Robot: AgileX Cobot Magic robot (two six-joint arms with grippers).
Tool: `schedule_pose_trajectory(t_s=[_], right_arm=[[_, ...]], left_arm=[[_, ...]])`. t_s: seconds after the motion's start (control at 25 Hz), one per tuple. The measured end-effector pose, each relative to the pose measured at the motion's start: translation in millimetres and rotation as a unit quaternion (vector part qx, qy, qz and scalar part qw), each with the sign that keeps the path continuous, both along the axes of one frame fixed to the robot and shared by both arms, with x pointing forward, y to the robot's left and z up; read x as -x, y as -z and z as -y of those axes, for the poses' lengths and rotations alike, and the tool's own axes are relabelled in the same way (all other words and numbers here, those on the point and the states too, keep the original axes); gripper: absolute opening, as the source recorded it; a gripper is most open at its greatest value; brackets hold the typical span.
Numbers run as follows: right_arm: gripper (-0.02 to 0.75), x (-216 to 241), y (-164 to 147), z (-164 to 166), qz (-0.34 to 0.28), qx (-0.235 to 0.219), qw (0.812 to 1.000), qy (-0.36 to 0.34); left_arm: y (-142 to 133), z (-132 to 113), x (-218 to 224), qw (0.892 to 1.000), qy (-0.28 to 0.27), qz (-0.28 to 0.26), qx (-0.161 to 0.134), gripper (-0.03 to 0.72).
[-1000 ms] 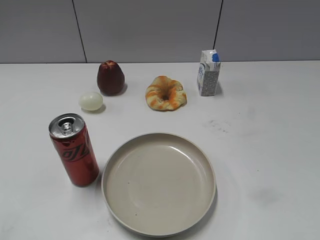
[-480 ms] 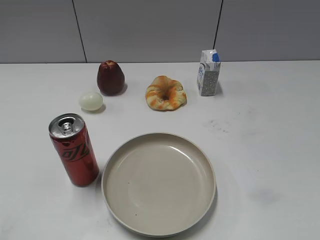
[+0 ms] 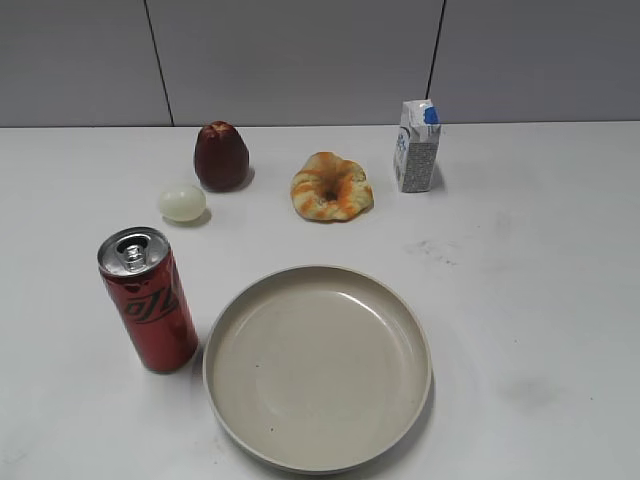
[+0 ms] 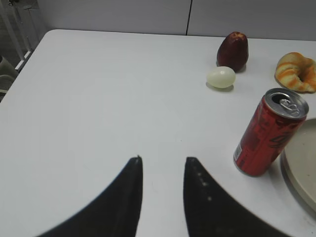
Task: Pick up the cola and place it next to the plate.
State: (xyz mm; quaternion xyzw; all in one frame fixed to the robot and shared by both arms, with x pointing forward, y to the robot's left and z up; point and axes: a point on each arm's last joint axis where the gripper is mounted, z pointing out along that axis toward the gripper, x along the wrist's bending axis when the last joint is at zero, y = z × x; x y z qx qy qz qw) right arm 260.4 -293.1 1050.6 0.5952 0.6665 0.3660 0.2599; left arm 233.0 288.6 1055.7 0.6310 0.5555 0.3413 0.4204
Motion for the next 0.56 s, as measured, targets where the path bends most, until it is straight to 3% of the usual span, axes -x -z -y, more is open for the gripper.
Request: schedule_pose_trajectory(t_s=[0.28,0.56], right_arm=[[0.583,23,-2,5,0.077,-0.01,0.993,0.086],[0.583,27,-2,5,0.088,-0.012,0.992,0.091]], left_arm=[[0,0,0,1.0,0.0,0.0,0.0,0.227],[0,0,0,1.0,0.0,0.0,0.0,0.227]])
